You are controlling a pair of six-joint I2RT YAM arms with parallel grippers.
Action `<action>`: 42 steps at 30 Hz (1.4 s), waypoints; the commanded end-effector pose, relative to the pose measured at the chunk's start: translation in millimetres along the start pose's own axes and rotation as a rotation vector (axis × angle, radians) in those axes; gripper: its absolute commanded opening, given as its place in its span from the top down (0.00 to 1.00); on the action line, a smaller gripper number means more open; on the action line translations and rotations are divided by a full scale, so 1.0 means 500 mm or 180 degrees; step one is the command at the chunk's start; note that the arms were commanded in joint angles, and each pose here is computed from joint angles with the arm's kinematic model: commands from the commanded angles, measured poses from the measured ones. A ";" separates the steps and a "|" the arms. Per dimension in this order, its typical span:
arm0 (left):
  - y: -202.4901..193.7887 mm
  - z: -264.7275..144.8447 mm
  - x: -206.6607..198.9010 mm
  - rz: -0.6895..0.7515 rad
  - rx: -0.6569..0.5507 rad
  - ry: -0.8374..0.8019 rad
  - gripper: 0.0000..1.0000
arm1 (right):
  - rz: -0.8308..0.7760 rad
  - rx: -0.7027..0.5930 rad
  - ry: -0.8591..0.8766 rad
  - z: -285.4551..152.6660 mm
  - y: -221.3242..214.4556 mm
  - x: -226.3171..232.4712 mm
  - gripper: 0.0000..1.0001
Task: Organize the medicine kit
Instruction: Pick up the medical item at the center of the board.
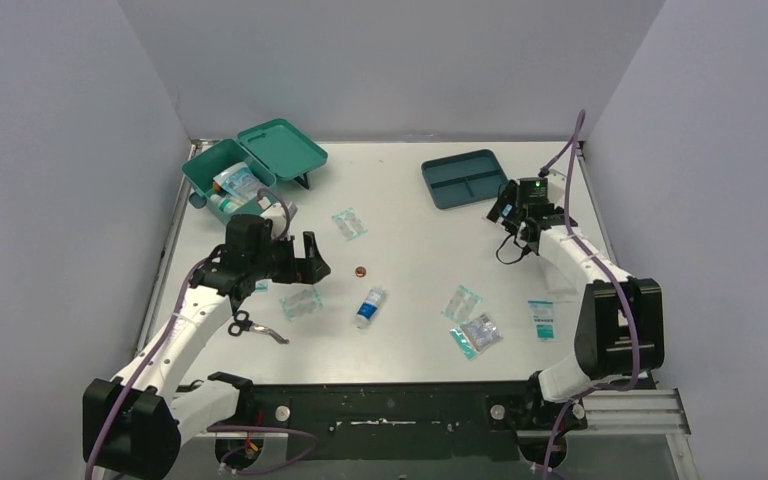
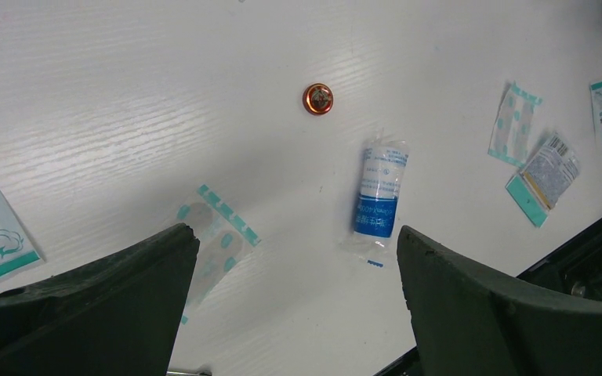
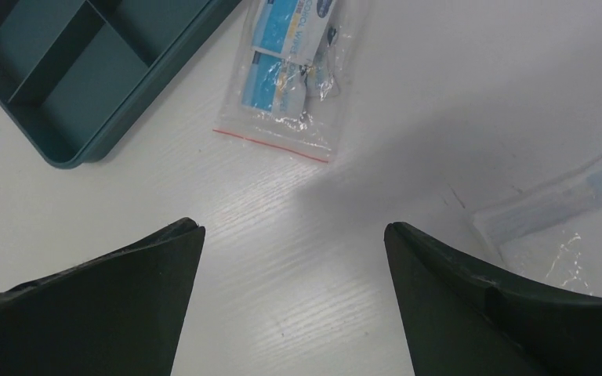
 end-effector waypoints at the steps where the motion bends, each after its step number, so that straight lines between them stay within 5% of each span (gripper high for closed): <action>1: 0.042 -0.012 -0.005 0.0185 -0.0382 -0.0026 0.03 | 0.0121 -0.0080 0.0301 0.040 0.057 0.029 0.14; 9: 0.039 -0.018 -0.008 0.0217 -0.0391 -0.0048 0.03 | 0.0330 -0.0060 0.0303 0.105 0.082 0.030 0.35; 22: 0.043 -0.017 -0.010 0.0217 -0.0374 -0.0074 0.03 | 0.0385 -0.0029 -0.0021 0.174 0.093 0.006 0.27; 42: 0.044 -0.023 -0.013 0.0254 -0.0399 -0.0067 0.03 | 0.0437 0.0363 0.0078 0.241 0.057 -0.022 0.49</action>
Point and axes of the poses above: each gripper's point midway between its finger pads, its own z axis out along the fingers, its own x axis along the line the jaws close on, y = z × x, the point moved 8 cm from there along -z, back along the fingers, and after that the axes turned 15 degrees about z, right-handed, at the moved point
